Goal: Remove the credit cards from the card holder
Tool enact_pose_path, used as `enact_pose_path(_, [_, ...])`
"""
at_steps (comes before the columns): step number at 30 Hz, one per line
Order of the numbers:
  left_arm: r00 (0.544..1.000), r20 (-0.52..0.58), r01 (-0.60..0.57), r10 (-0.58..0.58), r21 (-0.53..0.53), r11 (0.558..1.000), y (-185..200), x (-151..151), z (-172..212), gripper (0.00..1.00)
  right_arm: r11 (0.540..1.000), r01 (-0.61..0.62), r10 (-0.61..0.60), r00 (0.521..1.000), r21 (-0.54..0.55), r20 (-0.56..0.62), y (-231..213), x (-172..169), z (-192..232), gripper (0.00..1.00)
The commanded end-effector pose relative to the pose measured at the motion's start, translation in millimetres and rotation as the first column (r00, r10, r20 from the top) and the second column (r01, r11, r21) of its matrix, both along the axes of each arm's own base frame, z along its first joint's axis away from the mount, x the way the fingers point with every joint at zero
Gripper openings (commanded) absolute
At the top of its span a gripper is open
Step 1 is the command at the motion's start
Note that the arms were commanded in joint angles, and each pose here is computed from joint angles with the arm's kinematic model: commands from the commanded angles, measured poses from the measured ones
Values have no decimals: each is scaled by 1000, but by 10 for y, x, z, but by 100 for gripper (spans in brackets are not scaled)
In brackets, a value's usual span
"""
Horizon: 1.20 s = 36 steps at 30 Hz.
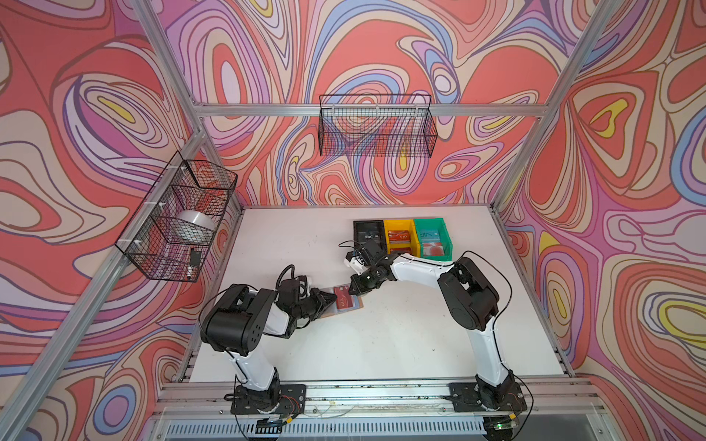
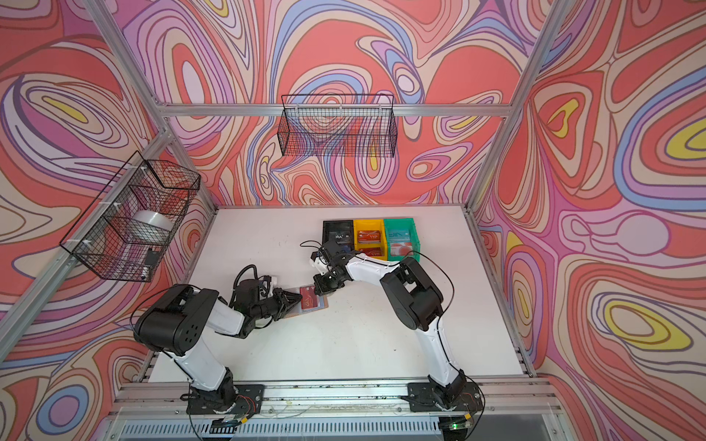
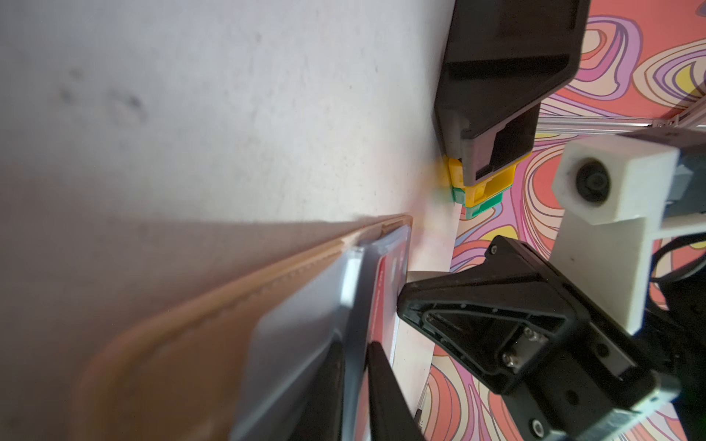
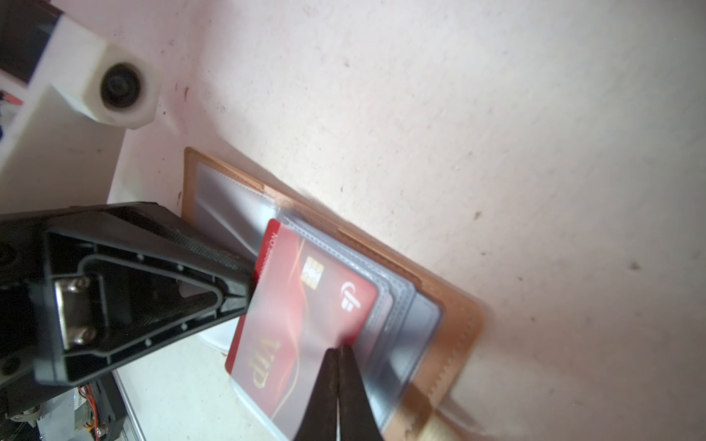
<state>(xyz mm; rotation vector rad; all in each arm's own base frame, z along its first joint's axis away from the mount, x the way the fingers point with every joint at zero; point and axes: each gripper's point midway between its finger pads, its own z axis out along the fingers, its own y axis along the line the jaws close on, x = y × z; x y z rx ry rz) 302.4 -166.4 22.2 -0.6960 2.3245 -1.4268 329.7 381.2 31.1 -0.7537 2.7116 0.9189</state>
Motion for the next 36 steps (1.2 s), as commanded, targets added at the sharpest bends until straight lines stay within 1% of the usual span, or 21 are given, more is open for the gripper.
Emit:
enact_pose_path(1, [1000,-22,1,-1,9,1000,-13,-10,-78,17,998,-10,6,998,-59,-65,-90,-141,-295,6])
enact_pose_path(4, [1000,-24,4,-4,3,1000,-20,-5,-78,14,998,-11,7,998,-58,-67,-87,-147,-302,6])
enact_pose_path(11, [1000,-26,6,-6,5,1000,-22,-13,-79,3,998,-12,7,997,-62,-73,-104,-168,-322,6])
enact_pose_path(14, [999,-30,10,-10,10,1000,-19,-31,-94,1,998,-12,7,997,-66,-75,-113,-176,-332,6])
enact_pose_path(20, [999,-32,6,-5,8,1000,21,-42,-100,0,997,-11,6,997,-72,-74,-128,-182,-328,6])
enact_pose_path(29, [998,-43,-36,36,-1,999,246,-132,-109,0,997,-8,2,997,-71,-79,-123,-177,-334,7])
enact_pose_path(36, [998,-40,-42,43,11,999,318,-175,-54,0,998,-12,7,996,-61,-89,-104,-197,-316,7])
